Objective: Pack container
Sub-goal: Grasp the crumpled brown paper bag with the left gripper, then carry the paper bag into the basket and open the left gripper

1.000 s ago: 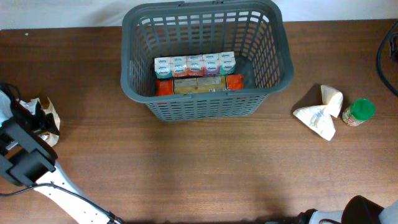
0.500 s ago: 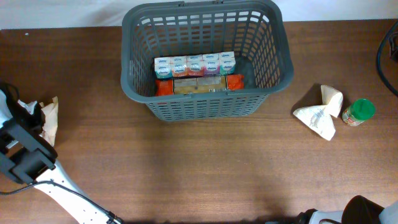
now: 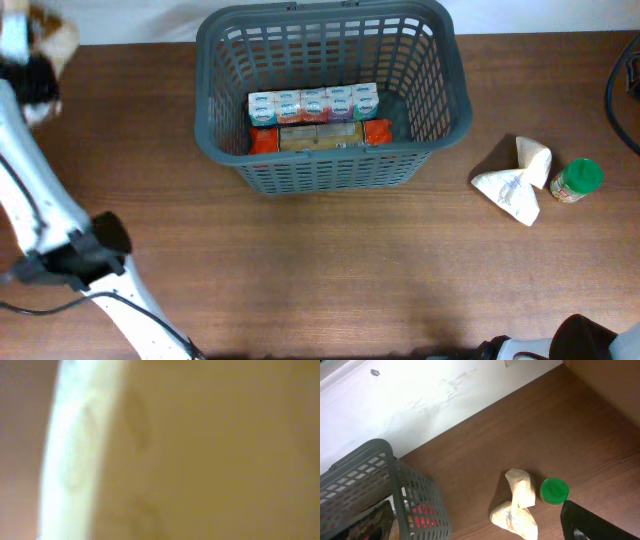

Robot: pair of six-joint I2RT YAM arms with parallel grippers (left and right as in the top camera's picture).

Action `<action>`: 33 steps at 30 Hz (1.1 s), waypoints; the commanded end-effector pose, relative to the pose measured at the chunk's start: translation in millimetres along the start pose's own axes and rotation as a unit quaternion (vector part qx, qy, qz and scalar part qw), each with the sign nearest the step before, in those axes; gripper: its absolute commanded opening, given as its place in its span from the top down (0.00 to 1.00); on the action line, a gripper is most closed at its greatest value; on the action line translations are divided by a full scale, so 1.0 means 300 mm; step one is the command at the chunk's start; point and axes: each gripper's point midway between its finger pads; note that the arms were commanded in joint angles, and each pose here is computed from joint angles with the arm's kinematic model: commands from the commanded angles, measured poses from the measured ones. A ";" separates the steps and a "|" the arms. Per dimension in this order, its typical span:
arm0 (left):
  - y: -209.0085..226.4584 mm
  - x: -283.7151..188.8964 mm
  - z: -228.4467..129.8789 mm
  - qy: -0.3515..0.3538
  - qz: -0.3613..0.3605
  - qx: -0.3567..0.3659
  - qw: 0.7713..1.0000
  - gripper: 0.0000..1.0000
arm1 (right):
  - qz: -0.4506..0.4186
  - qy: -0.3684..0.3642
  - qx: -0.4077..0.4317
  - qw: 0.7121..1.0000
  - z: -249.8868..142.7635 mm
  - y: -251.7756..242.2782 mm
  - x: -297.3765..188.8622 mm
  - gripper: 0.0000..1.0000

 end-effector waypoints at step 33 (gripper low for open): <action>-1.716 -0.052 -0.058 -0.132 -0.237 0.581 0.768 0.58 | -0.006 -0.004 0.002 1.000 0.007 -0.011 0.000 0.01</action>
Point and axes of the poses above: each gripper's point midway between its finger pads, its own x axis out along the fingers, its own y axis along the line the jaws close on, z = x × y, and after that the axes turned 6 degrees about x, right-handed
